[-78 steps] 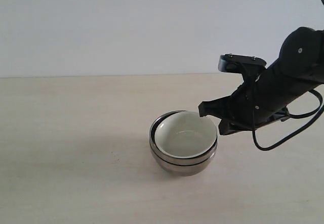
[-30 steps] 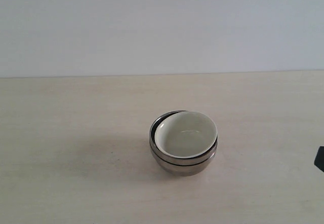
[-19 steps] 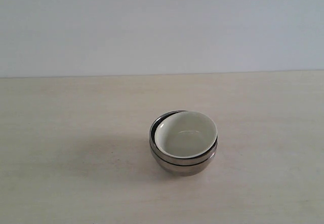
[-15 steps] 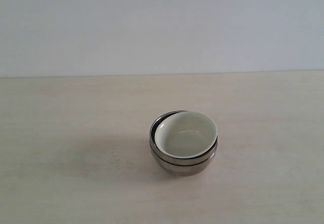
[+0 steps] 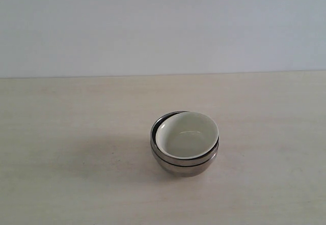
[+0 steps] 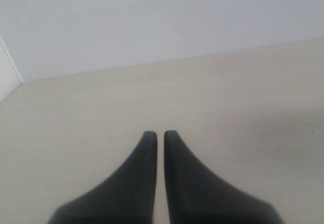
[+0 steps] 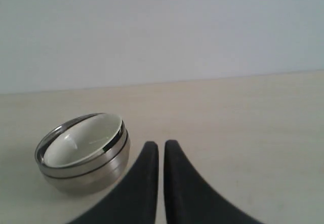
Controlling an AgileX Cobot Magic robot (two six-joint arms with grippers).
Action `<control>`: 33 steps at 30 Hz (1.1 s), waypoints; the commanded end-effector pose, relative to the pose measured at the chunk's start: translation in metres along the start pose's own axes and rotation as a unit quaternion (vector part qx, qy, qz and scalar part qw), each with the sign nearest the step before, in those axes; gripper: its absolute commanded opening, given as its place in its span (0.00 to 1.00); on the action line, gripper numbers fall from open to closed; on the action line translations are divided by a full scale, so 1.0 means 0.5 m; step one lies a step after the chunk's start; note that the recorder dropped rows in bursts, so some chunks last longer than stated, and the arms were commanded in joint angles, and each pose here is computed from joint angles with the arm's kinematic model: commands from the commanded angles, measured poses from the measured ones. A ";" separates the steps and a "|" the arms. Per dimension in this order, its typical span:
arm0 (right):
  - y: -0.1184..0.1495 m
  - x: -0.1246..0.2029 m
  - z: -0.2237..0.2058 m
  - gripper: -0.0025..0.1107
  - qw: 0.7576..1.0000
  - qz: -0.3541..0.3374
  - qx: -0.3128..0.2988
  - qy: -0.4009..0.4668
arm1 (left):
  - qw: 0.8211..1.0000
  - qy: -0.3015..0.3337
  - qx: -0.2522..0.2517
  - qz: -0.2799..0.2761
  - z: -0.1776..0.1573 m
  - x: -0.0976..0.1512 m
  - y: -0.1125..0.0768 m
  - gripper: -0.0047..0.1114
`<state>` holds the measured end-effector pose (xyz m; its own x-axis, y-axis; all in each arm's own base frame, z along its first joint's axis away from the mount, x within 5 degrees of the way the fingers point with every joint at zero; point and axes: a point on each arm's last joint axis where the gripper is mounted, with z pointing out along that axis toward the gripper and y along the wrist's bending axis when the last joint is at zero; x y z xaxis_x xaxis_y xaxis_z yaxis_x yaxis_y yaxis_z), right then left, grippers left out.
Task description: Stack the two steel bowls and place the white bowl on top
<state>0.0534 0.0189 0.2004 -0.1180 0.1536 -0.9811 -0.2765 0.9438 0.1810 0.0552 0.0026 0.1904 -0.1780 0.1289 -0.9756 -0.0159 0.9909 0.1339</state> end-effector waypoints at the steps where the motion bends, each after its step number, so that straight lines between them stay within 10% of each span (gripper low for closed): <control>1: 0.001 0.014 -0.001 0.02 0.999 -0.018 -0.003 0.030 | 1.000 -0.004 -0.001 -0.008 0.000 0.001 0.000 0.07; 33: -0.013 0.040 -0.005 0.02 0.994 -0.035 0.032 0.103 | 1.000 -0.004 -0.001 -0.008 0.000 0.001 0.000 0.07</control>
<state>0.0501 0.0186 0.1818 -0.2863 0.0041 -0.9581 -0.2746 0.9577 0.0862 0.0552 0.0026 0.1904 -0.1780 0.1289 -0.9756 -0.0159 0.9909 0.1339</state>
